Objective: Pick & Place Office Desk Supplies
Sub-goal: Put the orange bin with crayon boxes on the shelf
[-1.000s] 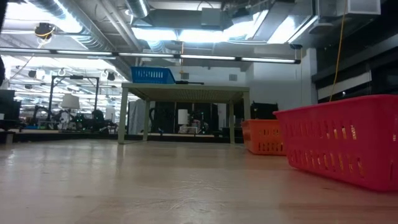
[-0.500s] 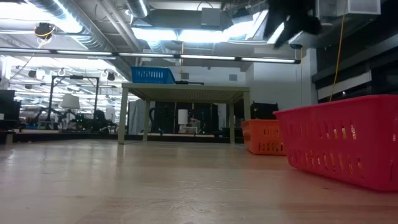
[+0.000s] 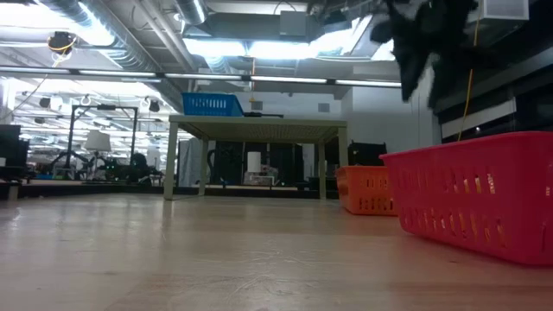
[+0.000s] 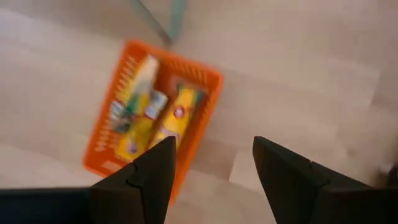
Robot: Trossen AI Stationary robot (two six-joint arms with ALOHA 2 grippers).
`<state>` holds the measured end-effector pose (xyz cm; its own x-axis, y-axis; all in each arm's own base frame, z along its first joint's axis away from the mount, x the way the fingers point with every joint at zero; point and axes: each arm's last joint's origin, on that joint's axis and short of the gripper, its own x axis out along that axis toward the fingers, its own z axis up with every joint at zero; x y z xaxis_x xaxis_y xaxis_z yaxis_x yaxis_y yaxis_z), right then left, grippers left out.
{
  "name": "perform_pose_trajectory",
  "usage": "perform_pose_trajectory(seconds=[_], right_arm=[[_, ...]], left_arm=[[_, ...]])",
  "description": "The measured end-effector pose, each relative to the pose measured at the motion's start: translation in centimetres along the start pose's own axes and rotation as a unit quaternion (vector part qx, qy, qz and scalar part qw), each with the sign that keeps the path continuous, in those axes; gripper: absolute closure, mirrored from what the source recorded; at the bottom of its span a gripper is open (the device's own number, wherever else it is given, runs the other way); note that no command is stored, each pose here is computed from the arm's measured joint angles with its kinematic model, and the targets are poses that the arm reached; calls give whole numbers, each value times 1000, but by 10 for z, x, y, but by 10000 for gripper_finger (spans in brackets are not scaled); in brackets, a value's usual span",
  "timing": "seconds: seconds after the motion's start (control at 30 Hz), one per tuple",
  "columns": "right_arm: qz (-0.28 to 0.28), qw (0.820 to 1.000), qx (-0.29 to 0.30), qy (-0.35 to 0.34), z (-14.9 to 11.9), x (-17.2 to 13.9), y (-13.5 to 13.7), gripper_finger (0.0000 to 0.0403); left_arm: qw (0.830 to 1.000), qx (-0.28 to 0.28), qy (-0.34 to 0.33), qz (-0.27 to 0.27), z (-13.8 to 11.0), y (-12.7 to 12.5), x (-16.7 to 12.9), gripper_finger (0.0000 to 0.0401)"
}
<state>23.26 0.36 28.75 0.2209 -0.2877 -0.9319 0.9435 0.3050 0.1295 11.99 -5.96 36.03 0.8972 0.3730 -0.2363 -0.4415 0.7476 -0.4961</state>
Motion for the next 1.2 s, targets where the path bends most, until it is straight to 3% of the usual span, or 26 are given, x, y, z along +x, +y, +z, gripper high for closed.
perform_pose_trajectory(seconds=[0.13,0.43,0.57,0.93,1.07,1.2], right_arm=[[-24,999,2,49,-12,24,-5,186],[-29,998,27,54,-24,60,-4,186],[-29,997,25,67,-27,74,3,186],[-48,995,10,91,-34,113,22,189],[-51,994,10,94,-34,115,22,215],[-53,995,11,87,-34,115,22,264]], left_arm=[[999,-32,-4,-21,-36,14,11,196],[996,-77,-5,-53,-87,29,27,229],[993,-95,-4,-76,-95,30,29,241],[991,-118,11,-67,-109,39,33,240],[991,-118,11,-67,-109,39,33,240],[991,-116,9,-64,-109,40,33,240]])
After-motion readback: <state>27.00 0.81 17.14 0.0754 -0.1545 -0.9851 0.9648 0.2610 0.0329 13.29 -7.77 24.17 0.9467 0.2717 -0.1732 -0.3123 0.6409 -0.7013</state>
